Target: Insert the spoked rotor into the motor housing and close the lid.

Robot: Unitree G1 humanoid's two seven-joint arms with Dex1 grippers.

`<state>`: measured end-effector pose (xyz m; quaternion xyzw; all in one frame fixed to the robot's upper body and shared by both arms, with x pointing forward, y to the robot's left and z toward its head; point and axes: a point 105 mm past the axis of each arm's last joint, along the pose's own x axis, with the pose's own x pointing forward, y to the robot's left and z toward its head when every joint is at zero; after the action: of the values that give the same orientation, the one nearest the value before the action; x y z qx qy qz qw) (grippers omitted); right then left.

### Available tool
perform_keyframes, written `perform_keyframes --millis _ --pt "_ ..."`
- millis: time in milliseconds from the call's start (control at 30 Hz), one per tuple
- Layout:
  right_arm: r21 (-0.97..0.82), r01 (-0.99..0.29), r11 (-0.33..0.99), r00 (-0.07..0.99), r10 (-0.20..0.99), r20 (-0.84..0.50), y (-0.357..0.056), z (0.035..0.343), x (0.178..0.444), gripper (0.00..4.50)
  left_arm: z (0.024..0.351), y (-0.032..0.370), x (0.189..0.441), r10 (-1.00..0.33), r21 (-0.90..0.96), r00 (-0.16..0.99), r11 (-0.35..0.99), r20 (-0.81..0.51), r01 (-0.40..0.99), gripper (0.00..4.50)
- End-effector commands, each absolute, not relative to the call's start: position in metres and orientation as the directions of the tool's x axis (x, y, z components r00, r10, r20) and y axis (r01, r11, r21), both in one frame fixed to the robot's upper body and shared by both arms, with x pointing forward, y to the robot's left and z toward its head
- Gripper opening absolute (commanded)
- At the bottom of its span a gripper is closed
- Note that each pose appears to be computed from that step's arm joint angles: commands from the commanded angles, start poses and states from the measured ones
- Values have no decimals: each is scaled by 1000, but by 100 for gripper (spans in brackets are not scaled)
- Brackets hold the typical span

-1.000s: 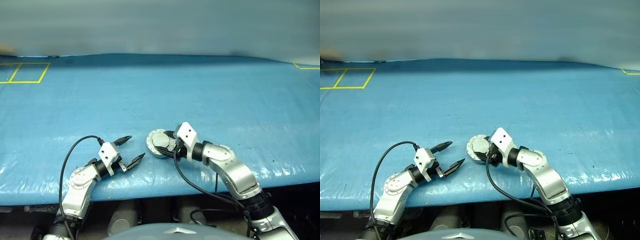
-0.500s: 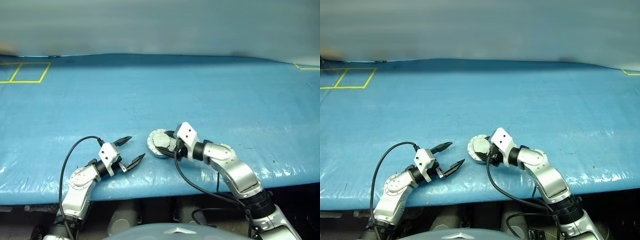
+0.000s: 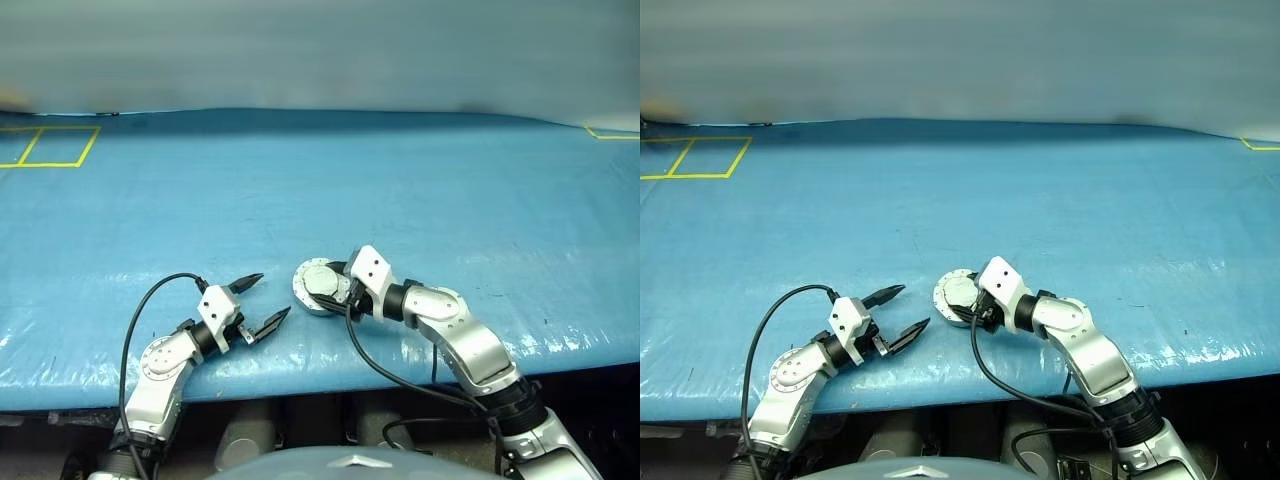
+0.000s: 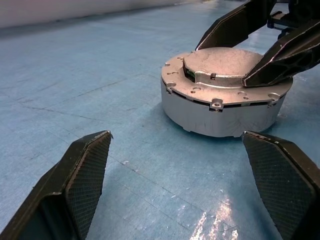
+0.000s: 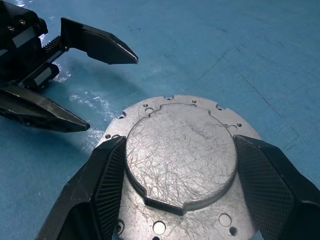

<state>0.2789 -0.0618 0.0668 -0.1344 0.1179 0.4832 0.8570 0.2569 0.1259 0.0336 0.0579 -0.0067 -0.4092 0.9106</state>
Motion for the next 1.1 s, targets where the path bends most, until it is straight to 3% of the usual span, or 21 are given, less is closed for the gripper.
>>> perform_keyframes --millis 33,333,433,833,1100 --pt "-83 -844 529 509 744 -433 -73 43 278 304 55 123 262 -738 101 673 675 53 731 450" --pt "-79 -847 525 502 745 -439 -73 41 279 304 70 120 267 -737 -26 663 666 134 746 450" --pt "-79 -848 524 502 747 -436 -71 41 279 304 69 115 268 -755 -44 643 643 128 764 390" --pt "-94 -842 532 516 741 -430 -71 43 281 304 57 86 264 -833 -26 549 549 70 836 1" --pt "-100 -835 540 527 736 -425 -72 44 282 304 47 85 266 -817 44 577 576 -7 816 1"
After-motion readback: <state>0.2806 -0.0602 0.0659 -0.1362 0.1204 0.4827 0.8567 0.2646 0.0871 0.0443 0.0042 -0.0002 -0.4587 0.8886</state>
